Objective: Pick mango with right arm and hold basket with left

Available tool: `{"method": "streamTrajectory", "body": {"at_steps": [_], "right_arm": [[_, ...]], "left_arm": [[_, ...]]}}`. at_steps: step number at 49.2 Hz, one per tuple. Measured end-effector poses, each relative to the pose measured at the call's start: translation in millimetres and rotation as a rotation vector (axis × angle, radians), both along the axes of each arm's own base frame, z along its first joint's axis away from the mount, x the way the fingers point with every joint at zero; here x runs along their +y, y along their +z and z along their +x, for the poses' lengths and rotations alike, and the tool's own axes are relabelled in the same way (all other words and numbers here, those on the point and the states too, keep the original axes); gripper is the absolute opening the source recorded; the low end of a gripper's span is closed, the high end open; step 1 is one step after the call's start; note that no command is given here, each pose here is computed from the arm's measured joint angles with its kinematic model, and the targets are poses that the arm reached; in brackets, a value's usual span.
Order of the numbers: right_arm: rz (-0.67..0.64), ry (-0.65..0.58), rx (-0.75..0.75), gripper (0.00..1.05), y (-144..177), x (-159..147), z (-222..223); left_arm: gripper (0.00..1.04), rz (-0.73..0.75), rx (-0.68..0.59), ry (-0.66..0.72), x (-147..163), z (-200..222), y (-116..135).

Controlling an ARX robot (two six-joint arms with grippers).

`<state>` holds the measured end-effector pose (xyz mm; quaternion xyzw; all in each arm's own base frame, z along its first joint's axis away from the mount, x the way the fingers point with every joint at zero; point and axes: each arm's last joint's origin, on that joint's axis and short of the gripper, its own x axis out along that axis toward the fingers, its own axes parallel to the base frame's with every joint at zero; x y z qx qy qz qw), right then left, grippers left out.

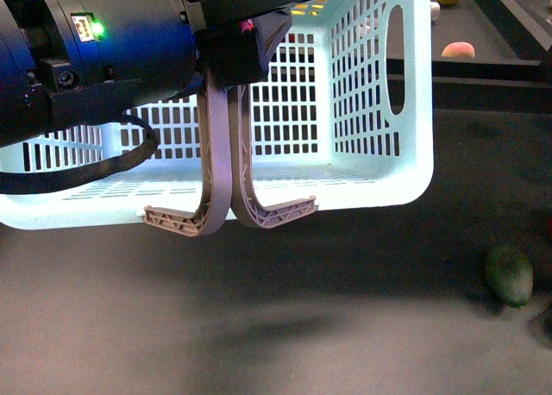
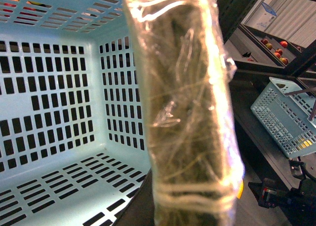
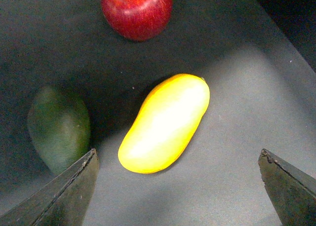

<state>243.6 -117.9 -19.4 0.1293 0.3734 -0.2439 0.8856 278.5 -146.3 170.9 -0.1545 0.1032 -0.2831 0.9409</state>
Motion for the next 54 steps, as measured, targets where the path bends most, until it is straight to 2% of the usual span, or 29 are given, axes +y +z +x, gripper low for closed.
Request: {"method": "streamTrajectory", "body": {"at_steps": [19,36,54], "right_arm": [[0.029,-0.051,0.061,0.97,-41,-14,29],[0.022,-0.037,0.073,0.97,-61,-10,53],[0.041,-0.042,0.107,0.97,-78,-7,55]], "left_arm": [[0.08,0.0,0.0,0.0,0,0,0],[0.08,0.0,0.0,0.0,0,0,0],[0.08,0.0,0.0,0.0,0,0,0]]}}
